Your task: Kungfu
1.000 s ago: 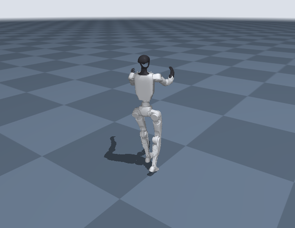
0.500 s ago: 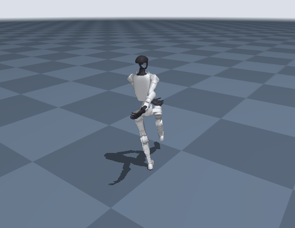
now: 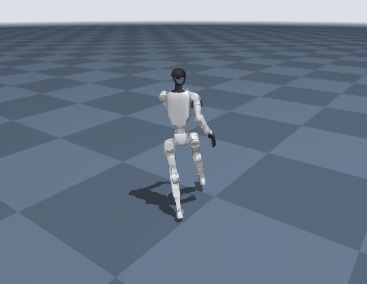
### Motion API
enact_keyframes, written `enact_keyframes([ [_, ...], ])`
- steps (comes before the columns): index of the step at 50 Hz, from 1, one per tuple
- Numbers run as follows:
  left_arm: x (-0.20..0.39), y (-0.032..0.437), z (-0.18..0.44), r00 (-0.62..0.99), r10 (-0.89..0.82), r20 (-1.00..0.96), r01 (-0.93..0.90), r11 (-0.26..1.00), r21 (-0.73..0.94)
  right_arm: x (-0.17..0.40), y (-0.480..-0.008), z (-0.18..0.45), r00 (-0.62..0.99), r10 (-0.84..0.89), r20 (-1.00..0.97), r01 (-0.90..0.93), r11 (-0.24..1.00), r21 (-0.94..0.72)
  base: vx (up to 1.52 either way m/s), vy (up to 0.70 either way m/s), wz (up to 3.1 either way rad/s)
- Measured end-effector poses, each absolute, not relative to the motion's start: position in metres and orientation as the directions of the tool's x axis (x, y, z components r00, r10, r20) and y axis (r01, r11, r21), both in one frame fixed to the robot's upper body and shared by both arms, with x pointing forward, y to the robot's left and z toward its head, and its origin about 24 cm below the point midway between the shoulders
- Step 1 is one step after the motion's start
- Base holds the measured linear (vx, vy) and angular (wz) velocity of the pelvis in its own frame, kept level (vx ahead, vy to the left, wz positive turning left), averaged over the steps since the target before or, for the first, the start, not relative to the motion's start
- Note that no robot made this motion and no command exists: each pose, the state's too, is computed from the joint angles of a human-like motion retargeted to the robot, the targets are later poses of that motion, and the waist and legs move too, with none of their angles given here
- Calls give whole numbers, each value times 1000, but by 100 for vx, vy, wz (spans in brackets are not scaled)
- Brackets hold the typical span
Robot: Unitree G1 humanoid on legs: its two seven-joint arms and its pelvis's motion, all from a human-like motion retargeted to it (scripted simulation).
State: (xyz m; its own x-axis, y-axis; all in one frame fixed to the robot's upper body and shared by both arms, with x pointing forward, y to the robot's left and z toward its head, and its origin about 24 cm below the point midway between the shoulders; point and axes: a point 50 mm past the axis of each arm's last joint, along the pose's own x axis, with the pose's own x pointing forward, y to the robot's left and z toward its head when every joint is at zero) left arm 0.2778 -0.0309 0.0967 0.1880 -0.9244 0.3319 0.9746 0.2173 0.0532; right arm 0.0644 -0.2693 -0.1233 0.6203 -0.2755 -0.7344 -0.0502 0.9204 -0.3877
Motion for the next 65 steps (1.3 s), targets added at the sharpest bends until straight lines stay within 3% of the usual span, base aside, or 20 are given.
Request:
enact_keyframes([
  [3,300,-9,166,98,-910,402,910,245,333,129,-280,-70,861,-285,-421,128,923,-363,54,-65,125],
  [6,318,28,251,105,-868,485,721,402,565,192,-291,5,952,-306,12,292,894,-339,69,-86,106],
  [8,333,60,307,209,-781,588,527,597,605,232,-296,56,910,-283,302,388,837,-386,62,-62,49],
  [10,352,83,342,357,-612,706,384,785,487,266,-319,99,845,-257,469,492,715,-497,49,-36,50],
  [13,364,107,373,404,-445,799,385,875,293,302,-370,130,764,-466,446,645,530,-550,18,-28,109],
  [15,359,107,390,358,-398,845,436,871,226,309,-393,118,686,-698,205,673,502,-543,10,-30,171],
  [17,350,101,405,315,-369,874,359,899,250,302,-413,123,629,-777,-18,724,594,-350,-13,-37,203],
  [18,346,98,410,303,-357,884,286,919,273,299,-418,129,636,-771,-36,753,630,-190,-26,-42,209],
  [20,337,95,419,268,-330,905,129,943,306,293,-430,153,616,-786,47,782,617,88,-22,-45,189],
  [22,334,96,419,243,-311,919,46,950,309,288,-438,171,545,-829,124,807,559,191,-10,-31,144],
  [29,337,79,412,250,-366,896,195,926,324,283,-446,193,597,-766,240,795,604,-52,-24,-6,136],
  [40,376,50,343,462,-509,726,341,858,384,271,-452,210,561,-743,364,770,630,99,-19,10,102],
  [50,392,69,303,579,-542,609,301,837,458,262,-455,225,555,-676,486,750,658,59,-11,12,48],
  [55,401,94,216,732,-583,353,416,792,446,276,-435,187,625,-662,415,643,737,207,4,5,7],
  [57,395,107,160,790,-573,220,472,796,380,289,-412,155,700,-620,354,552,785,283,8,-3,3],
  [60,361,123,66,824,-566,30,556,818,149,303,-354,89,851,-480,213,367,834,412,13,-3,-14],
  [63,285,133,-28,783,-609,-126,582,790,-194,283,-284,19,987,-140,81,73,832,550,21,0,-8],
  [65,225,136,-71,777,-602,-183,497,765,-409,252,-230,-9,990,107,90,-140,743,654,18,7,27],
])
